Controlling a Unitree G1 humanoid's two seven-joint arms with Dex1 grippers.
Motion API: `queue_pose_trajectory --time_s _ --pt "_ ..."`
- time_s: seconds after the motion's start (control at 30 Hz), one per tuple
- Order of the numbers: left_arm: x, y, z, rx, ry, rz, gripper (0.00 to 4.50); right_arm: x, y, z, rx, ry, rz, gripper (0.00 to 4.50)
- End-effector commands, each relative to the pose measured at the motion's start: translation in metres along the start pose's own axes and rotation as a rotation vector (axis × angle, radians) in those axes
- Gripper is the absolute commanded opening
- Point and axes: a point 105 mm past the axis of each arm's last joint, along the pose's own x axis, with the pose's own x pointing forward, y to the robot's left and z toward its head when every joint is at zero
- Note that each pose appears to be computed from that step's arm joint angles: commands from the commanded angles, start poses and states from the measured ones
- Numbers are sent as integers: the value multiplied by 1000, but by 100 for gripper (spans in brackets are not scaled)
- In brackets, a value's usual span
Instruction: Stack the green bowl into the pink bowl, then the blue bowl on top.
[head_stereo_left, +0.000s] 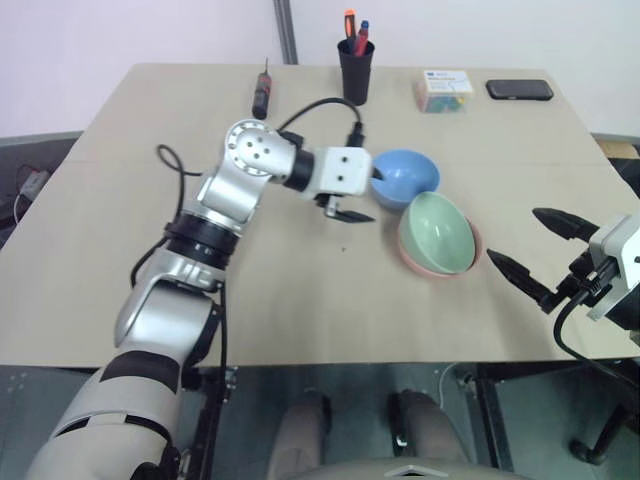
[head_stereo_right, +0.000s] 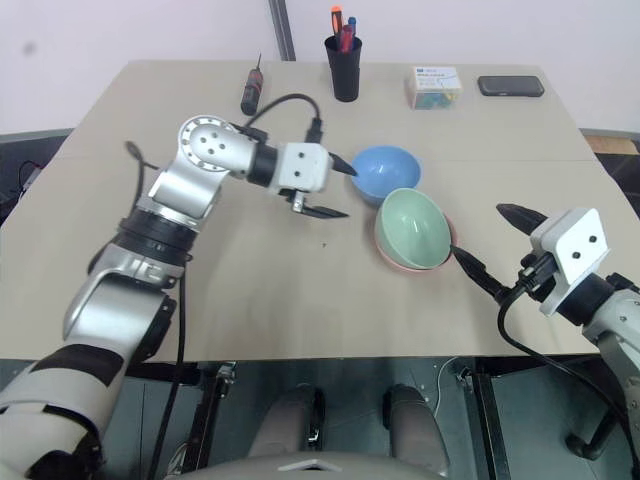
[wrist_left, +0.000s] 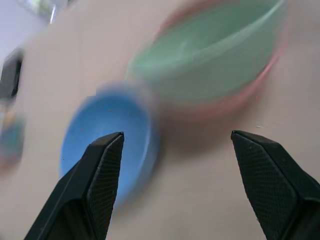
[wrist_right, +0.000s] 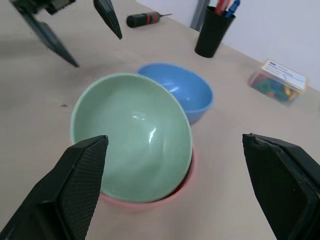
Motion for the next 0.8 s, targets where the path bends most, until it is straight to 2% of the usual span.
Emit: queue_pose_trajectory --time_s 0.03,0.17,0.47,0.8 --pt "3 25 -14 137 114 104 362 5 -1 9 -30 -36 2 450" --pt "23 34 -4 269 123 110 362 3 2 4 -42 -14 -1 450" --pt "52 36 23 347 67 55 362 -10 9 5 -25 -27 -47 450" --pt "64 26 26 361 70 -20 362 -35 9 9 2 -26 -122 450"
